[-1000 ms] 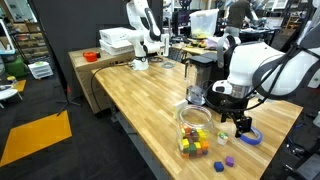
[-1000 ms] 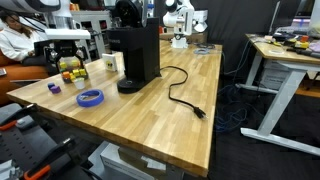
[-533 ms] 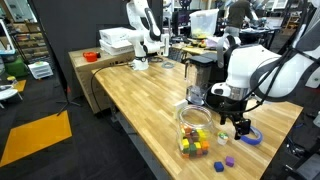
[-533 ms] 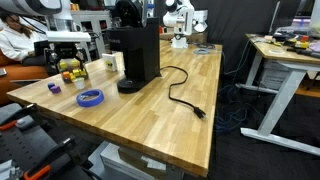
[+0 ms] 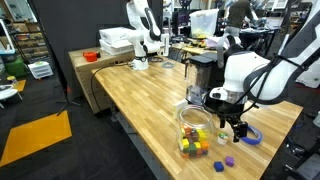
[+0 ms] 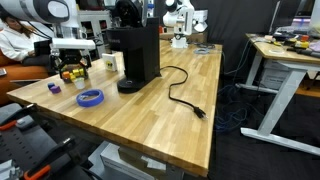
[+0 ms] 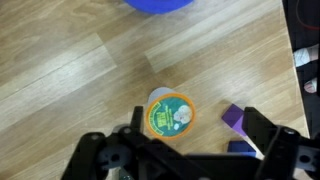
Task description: Open the coffee maker chamber, place the coffee pod inside the chamber
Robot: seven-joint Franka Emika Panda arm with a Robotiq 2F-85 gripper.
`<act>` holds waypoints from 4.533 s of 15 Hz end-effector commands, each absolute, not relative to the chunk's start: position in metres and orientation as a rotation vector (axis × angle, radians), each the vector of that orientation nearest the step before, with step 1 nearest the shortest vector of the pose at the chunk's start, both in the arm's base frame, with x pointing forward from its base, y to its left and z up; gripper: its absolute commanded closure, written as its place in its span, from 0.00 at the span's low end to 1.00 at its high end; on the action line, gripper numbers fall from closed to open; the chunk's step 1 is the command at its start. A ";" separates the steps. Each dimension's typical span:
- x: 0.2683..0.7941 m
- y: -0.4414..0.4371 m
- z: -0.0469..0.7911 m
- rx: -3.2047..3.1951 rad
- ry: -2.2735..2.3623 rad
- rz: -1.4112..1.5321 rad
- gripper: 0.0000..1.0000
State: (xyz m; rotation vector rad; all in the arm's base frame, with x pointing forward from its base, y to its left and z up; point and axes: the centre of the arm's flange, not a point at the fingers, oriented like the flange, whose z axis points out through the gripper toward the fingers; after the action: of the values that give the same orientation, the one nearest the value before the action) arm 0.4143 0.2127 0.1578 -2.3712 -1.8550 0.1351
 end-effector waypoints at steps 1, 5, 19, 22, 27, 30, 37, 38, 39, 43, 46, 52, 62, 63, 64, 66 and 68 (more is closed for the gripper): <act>0.424 0.213 0.153 -2.363 -1.858 0.102 0.00; 0.428 0.211 0.147 -2.368 -1.840 0.095 0.00; 0.424 0.202 0.124 -2.364 -1.785 0.069 0.26; 0.429 0.201 0.122 -2.360 -1.777 0.051 0.44; 0.429 0.201 0.118 -2.343 -1.772 0.054 0.72; 0.426 0.198 0.125 -2.347 -1.776 0.058 0.72; 0.411 0.203 0.170 -2.340 -1.844 0.040 0.72; 0.410 0.202 0.176 -2.344 -1.852 0.036 0.72; 0.409 0.201 0.183 -2.350 -1.861 0.034 0.72; 0.402 0.193 0.213 -2.390 -1.875 0.076 0.72; 0.395 0.196 0.241 -2.389 -1.900 0.108 0.72; 0.384 0.217 0.293 -2.361 -1.967 0.070 0.72; 0.386 0.221 0.283 -2.395 -1.938 0.058 0.72; 0.385 0.220 0.287 -2.404 -1.932 0.050 0.72; 0.385 0.218 0.293 -2.417 -1.926 0.037 0.72; 0.390 0.210 0.306 -2.457 -1.894 0.013 0.72; 0.397 0.195 0.318 -2.498 -1.847 -0.033 0.72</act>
State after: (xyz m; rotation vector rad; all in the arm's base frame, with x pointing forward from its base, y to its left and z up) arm 0.3975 0.2121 0.3014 -2.4488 -1.9058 -0.0022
